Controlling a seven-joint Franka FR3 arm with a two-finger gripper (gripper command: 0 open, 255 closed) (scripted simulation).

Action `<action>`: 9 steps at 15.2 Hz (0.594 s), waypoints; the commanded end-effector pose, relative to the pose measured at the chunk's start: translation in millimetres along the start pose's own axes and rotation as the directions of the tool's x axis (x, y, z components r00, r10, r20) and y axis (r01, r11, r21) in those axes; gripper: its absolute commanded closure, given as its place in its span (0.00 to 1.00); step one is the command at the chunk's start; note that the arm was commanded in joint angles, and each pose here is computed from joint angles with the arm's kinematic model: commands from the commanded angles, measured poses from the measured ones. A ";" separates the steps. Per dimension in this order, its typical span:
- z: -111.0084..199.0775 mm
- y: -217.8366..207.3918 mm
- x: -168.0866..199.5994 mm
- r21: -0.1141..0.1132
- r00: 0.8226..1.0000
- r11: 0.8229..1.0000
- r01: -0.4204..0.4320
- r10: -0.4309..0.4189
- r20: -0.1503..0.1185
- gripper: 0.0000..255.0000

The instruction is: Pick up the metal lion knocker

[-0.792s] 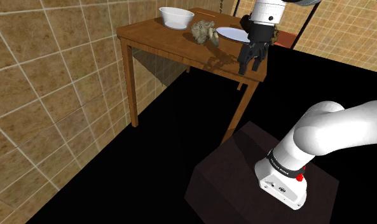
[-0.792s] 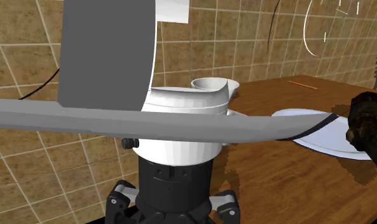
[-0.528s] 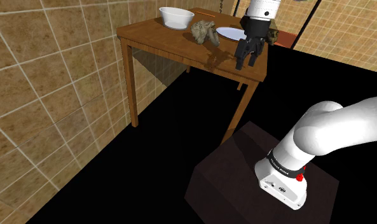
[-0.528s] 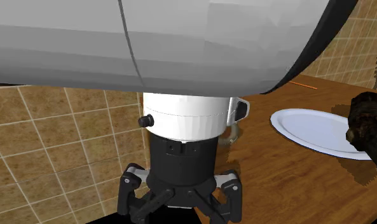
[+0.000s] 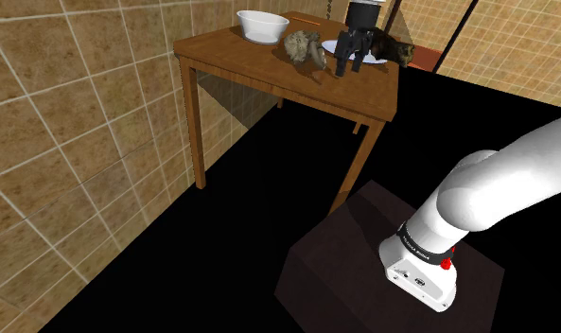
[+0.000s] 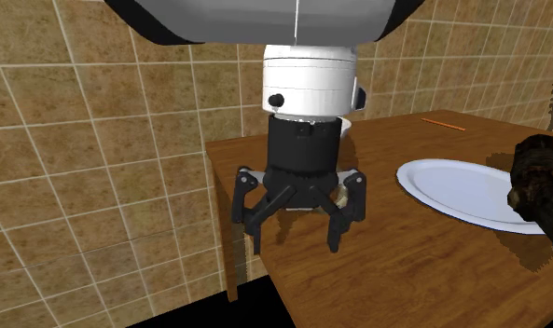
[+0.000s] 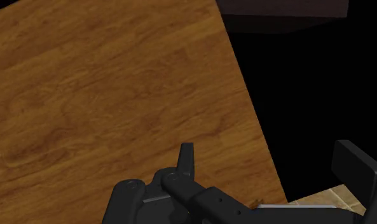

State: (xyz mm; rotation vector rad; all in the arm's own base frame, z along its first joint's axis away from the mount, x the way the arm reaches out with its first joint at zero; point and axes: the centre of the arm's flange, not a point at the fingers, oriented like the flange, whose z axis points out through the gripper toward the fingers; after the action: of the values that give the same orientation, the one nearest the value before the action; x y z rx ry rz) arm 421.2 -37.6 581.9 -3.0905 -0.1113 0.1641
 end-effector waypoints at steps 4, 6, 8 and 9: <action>-25.1 22.4 54.9 -0.018 0.997 0.997 0.071 -0.071 -0.013 0.00; -36.2 29.0 76.7 -0.025 0.995 0.995 0.099 -0.099 -0.018 0.00; -47.4 35.0 98.7 -0.032 0.992 0.991 0.127 -0.127 -0.022 0.00; -53.0 37.7 109.7 -0.035 0.990 0.989 0.140 -0.141 -0.025 0.00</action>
State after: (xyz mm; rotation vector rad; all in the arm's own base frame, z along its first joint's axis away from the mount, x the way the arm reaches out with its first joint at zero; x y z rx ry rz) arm 526.5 -69.7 618.2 -3.1014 -0.3085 0.1216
